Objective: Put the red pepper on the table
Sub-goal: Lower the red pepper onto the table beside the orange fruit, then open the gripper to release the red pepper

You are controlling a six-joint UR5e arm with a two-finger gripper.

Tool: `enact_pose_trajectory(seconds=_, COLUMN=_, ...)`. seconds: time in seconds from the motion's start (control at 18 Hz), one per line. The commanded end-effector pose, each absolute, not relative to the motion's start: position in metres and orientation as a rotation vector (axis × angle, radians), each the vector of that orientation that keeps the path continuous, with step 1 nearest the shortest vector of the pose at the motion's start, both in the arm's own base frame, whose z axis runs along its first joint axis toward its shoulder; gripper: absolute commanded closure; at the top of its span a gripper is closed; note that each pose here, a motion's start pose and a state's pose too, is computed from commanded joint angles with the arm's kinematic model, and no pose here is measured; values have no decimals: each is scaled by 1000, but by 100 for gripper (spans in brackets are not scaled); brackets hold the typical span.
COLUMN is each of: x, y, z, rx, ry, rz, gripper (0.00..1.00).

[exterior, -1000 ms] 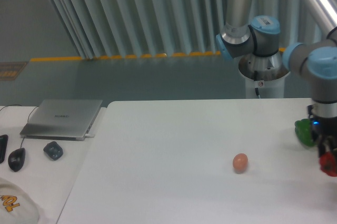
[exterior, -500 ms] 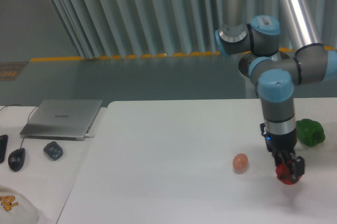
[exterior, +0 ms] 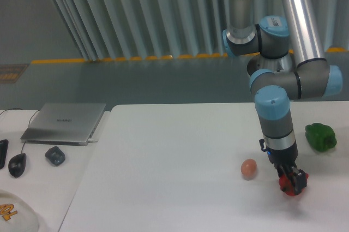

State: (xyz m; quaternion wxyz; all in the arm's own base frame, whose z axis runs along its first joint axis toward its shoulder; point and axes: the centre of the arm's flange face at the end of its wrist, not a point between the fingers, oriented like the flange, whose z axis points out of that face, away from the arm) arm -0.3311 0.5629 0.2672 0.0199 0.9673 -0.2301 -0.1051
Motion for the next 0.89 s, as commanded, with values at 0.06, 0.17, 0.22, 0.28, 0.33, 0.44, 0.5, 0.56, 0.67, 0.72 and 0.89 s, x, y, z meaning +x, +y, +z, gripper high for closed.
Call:
enact_pose_trajectory(seconds=0.06, x=-331, y=563, z=267, rx=3001, ry=-714, rz=-326, gripper=49)
enact_pose_trajectory(seconds=0.17, x=-332, y=564, z=269, rx=3002, ry=-716, rz=-330, gripper=23)
enact_pose_trajectory(seconds=0.22, x=-332, y=564, z=271, rx=3004, ry=-716, rz=-336, gripper=14)
enact_pose_trajectory(seconds=0.28, x=-332, y=564, z=272, rx=3004, ry=-718, rz=-338, gripper=1)
enact_pose_trajectory(seconds=0.33, x=-332, y=564, z=272, rx=3004, ry=-716, rz=-338, gripper=0)
enact_pose_trajectory(seconds=0.44, x=-332, y=564, z=277, rx=3004, ry=-729, rz=-348, gripper=0)
enact_pose_trajectory(seconds=0.5, x=-332, y=564, z=285, rx=3012, ry=-720, rz=-364, gripper=0)
enact_pose_trajectory(seconds=0.56, x=-327, y=562, z=296, rx=3016, ry=-732, rz=-379, gripper=0)
enact_pose_trajectory(seconds=0.67, x=-324, y=557, z=311, rx=3020, ry=-720, rz=-410, gripper=0)
enact_pose_trajectory(seconds=0.72, x=-326, y=556, z=317, rx=3028, ry=-713, rz=-425, gripper=0)
enact_pose_trajectory(seconds=0.89, x=-339, y=551, z=344, rx=3054, ry=-692, rz=-471, gripper=0)
